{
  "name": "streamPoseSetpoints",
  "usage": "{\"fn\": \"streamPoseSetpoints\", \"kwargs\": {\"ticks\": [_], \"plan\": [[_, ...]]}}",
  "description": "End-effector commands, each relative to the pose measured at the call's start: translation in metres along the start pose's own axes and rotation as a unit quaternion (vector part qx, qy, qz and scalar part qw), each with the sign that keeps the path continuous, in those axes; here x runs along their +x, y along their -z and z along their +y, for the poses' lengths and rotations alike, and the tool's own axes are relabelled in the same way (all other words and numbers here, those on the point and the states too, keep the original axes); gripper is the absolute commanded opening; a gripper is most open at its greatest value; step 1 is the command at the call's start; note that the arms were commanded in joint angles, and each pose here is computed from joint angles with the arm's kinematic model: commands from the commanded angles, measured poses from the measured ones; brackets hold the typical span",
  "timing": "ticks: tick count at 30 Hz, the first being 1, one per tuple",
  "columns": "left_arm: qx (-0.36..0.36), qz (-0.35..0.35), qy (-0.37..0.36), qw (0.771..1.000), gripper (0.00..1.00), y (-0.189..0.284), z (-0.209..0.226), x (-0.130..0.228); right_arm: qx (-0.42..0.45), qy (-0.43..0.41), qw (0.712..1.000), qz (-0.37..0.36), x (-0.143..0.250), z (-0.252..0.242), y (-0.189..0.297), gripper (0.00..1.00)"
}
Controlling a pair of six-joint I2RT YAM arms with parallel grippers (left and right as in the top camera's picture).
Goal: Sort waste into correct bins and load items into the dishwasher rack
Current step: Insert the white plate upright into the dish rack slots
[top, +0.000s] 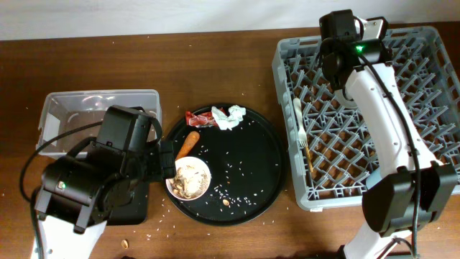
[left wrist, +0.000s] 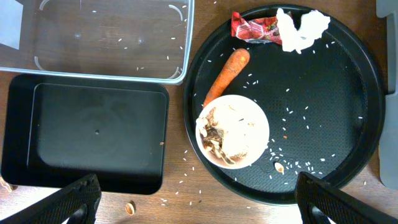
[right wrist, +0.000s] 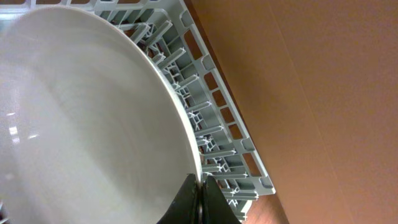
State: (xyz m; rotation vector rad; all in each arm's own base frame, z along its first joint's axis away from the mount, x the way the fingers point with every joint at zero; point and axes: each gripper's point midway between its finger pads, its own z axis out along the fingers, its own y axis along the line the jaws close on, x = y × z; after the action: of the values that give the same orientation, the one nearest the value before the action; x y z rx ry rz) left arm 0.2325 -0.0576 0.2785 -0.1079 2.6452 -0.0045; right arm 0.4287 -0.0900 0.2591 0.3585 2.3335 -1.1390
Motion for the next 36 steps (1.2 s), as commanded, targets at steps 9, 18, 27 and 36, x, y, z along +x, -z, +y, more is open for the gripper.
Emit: {"fn": "streamPoseSetpoints", "kwargs": {"ticks": [9, 18, 27, 36], "plan": [[-0.002, -0.014, 0.01, 1.0, 0.99, 0.006, 0.003, -0.004, 0.005, 0.033, 0.999, -0.002, 0.017, 0.015, 0.003, 0.04], [-0.002, -0.014, 0.01, 1.0, 0.99, 0.006, 0.003, -0.004, -0.034, 0.001, 0.998, -0.056, -0.007, 0.013, 0.048, 0.63], [-0.003, -0.014, 0.01, 1.0, 0.99, 0.006, 0.003, -0.004, -0.369, -0.121, 0.913, -0.129, 0.007, -0.056, 0.183, 0.68], [-0.003, -0.014, 0.01, 1.0, 0.99, 0.006, 0.003, -0.004, -0.5, -0.067, 0.86, -0.072, 0.097, -0.081, 0.238, 0.68]]}}
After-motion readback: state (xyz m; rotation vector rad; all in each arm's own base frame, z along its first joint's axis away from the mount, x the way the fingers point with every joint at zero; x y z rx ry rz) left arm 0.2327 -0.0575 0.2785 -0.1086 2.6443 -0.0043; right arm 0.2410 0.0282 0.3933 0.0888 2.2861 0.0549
